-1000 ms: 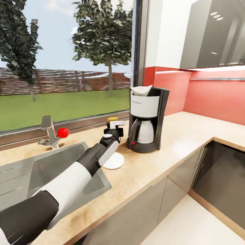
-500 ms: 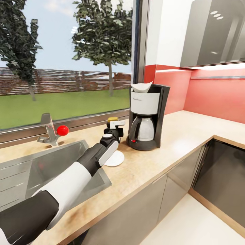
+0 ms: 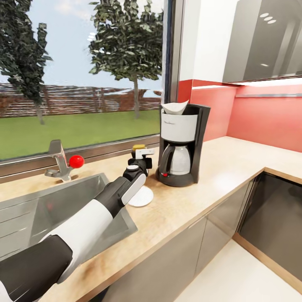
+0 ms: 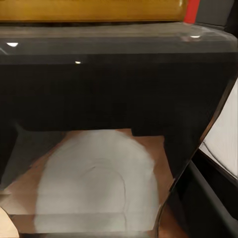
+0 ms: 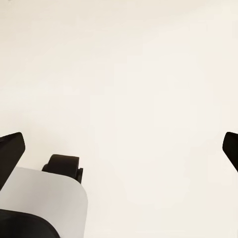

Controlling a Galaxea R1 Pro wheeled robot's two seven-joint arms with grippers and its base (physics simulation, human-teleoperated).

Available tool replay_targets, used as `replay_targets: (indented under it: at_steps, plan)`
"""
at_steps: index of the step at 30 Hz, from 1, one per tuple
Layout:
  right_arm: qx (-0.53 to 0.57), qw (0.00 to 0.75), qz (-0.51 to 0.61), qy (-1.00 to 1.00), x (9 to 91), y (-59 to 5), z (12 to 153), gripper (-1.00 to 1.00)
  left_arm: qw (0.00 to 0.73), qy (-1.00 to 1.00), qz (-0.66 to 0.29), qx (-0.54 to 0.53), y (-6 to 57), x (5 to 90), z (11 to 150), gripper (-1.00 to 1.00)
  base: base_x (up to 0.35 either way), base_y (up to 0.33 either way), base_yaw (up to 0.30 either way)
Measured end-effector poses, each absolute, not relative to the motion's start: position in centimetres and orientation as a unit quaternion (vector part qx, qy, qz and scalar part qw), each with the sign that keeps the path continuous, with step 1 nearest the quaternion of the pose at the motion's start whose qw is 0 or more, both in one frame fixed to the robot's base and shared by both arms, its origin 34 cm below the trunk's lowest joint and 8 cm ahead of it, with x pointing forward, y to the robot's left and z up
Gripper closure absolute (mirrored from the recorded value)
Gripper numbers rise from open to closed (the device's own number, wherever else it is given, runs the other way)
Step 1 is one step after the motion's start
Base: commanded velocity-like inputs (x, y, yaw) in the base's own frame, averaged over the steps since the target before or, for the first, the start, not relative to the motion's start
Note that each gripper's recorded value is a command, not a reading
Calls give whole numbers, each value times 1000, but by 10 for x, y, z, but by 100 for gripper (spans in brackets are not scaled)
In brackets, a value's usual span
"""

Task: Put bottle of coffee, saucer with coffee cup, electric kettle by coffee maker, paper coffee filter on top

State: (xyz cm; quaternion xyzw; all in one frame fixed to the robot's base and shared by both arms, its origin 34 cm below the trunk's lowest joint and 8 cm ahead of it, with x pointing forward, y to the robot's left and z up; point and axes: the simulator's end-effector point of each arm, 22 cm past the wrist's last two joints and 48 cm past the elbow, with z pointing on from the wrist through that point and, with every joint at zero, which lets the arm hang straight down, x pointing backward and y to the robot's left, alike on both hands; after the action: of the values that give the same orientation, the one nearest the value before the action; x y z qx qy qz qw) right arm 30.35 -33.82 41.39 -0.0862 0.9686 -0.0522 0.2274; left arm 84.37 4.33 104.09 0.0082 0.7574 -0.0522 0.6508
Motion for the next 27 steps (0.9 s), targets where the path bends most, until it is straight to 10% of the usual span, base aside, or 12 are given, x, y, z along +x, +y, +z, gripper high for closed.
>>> replay_targets:
  at_steps: [27]
  plan:
    - [-86, 224, -52, 969, 301, -338, 413, -100, 649, 759, -53, 9, 43, 846, 1037, 100, 31, 0, 0]
